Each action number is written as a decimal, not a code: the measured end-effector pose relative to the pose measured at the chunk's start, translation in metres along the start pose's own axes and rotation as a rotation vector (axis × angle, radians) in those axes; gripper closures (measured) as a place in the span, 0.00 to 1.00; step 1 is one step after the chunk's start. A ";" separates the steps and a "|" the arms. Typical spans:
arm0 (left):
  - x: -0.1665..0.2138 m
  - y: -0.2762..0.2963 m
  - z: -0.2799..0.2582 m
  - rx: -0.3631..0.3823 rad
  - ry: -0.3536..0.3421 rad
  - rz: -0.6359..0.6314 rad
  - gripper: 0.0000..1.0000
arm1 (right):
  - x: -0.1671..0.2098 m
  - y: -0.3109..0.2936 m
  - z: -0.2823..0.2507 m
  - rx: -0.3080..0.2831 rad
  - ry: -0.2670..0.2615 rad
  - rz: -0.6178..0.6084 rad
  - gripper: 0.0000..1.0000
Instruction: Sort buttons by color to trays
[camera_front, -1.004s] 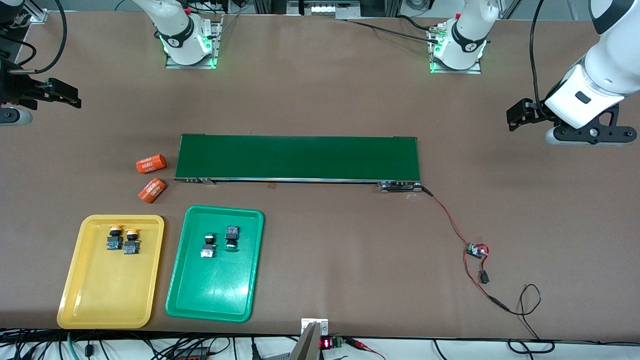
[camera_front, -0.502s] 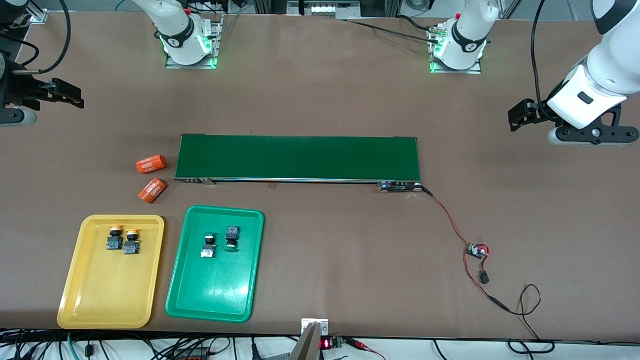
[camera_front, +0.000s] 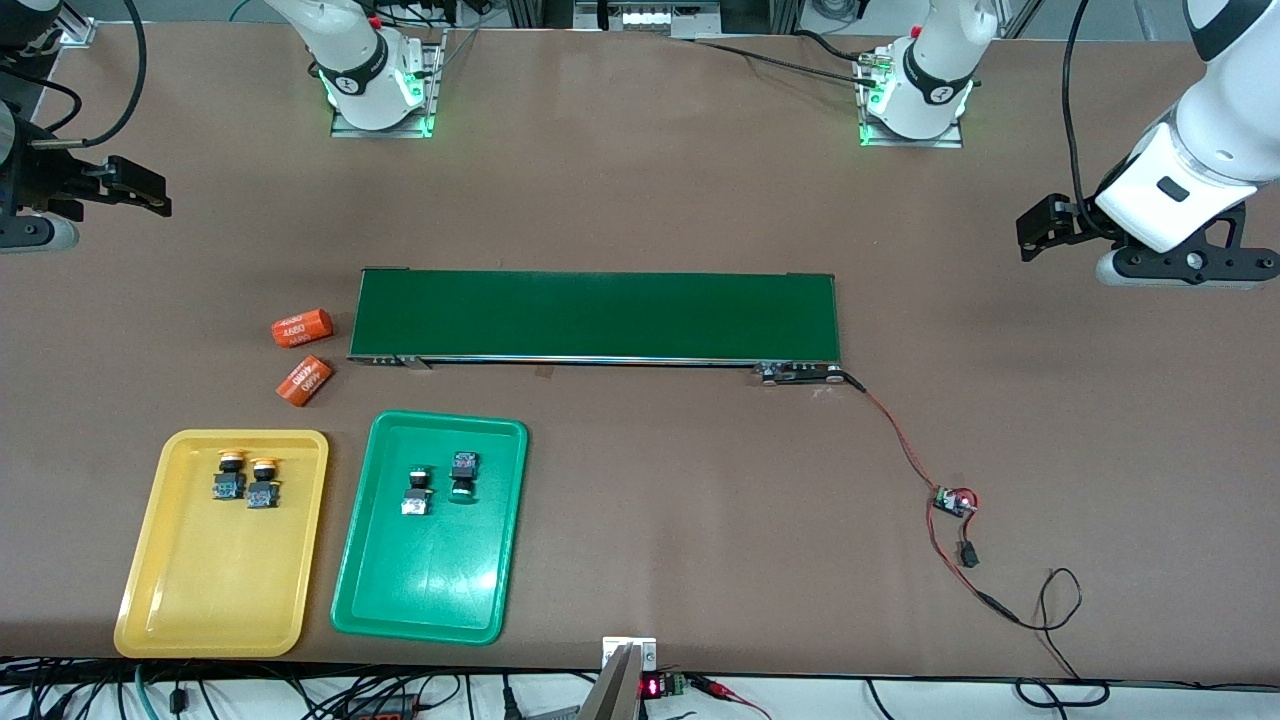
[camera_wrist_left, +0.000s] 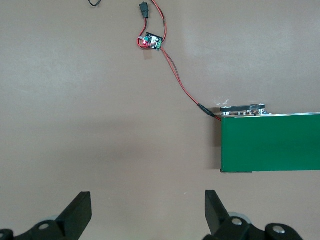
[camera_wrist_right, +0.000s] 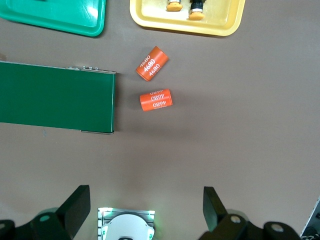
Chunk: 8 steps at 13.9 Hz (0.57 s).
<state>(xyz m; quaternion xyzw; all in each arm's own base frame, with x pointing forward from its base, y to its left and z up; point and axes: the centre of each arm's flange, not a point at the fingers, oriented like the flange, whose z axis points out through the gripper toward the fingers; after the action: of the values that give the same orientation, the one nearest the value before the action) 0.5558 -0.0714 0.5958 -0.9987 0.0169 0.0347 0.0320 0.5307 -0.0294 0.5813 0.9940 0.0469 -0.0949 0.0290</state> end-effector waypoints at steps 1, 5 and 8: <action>0.000 0.000 0.000 0.000 0.000 0.000 0.00 | 0.000 0.000 0.000 0.000 0.000 0.001 0.00; 0.000 0.000 0.000 0.000 0.000 0.000 0.00 | 0.003 -0.002 0.002 0.008 0.006 0.005 0.00; 0.000 0.000 0.000 0.000 0.000 0.000 0.00 | 0.009 -0.007 0.002 0.049 0.030 0.024 0.00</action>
<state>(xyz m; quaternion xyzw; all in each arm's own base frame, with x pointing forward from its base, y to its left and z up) 0.5558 -0.0716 0.5959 -0.9987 0.0171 0.0346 0.0320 0.5381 -0.0216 0.5773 0.9962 0.0332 -0.0806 0.0048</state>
